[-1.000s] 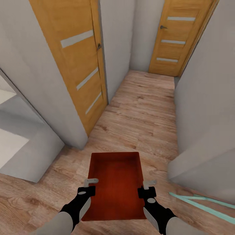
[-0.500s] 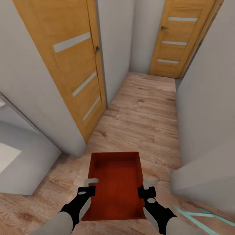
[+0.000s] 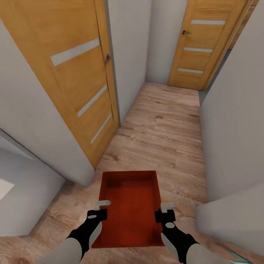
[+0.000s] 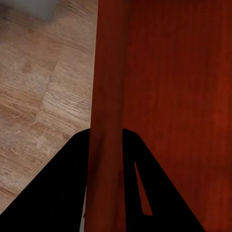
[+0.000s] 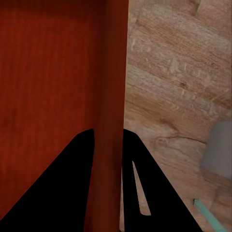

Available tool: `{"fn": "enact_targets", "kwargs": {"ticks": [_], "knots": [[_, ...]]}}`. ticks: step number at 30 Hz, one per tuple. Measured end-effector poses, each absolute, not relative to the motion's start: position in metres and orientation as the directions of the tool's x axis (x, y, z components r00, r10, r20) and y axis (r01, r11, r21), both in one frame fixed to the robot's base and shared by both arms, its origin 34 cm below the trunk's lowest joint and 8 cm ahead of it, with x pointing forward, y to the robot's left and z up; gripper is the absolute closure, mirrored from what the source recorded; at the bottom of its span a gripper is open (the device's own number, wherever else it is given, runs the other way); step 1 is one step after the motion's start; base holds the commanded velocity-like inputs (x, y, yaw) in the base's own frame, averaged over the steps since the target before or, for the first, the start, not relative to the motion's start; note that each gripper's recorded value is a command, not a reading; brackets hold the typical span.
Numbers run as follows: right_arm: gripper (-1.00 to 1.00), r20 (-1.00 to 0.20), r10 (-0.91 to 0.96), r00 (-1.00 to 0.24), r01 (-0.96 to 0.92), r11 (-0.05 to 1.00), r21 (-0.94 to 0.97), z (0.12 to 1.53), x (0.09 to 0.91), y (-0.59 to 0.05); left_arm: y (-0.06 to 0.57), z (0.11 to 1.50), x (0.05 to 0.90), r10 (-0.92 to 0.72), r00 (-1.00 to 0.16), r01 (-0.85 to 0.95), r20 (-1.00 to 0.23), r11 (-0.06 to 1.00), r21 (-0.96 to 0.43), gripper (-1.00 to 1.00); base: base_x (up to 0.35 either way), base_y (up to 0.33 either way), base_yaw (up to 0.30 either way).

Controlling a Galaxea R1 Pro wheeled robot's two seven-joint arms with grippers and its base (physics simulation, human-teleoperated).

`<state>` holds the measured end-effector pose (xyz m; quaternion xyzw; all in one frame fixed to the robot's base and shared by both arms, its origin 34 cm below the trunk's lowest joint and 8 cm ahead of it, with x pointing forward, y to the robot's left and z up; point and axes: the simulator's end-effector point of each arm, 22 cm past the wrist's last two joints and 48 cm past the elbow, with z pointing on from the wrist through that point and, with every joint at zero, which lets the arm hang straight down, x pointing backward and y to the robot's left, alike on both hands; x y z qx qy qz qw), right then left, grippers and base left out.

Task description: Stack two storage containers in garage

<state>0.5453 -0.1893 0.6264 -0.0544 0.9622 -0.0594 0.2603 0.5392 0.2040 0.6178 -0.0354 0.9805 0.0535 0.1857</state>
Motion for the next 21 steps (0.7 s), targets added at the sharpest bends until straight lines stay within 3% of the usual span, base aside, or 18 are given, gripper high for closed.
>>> {"fn": "enact_targets", "kwargs": {"ticks": [11, 21], "knots": [[1.00, -0.494, -0.135, -0.859, -0.073, 0.987, -0.142, 0.6263, 0.5450, -0.1894, 0.2039, 0.6178, 0.5391, -0.049, -0.929, -0.089, -0.368, 0.992, 0.092, 1.00, 0.326, 0.000, -0.009], [1.00, -0.491, -0.136, -0.860, -0.074, 0.987, -0.143, 0.6247, 0.5434, -0.1894, 0.2039, 0.6162, 0.5378, -0.048, -0.930, -0.088, -0.364, 0.992, 0.092, 1.00, 0.326, 0.000, -0.212]]}}
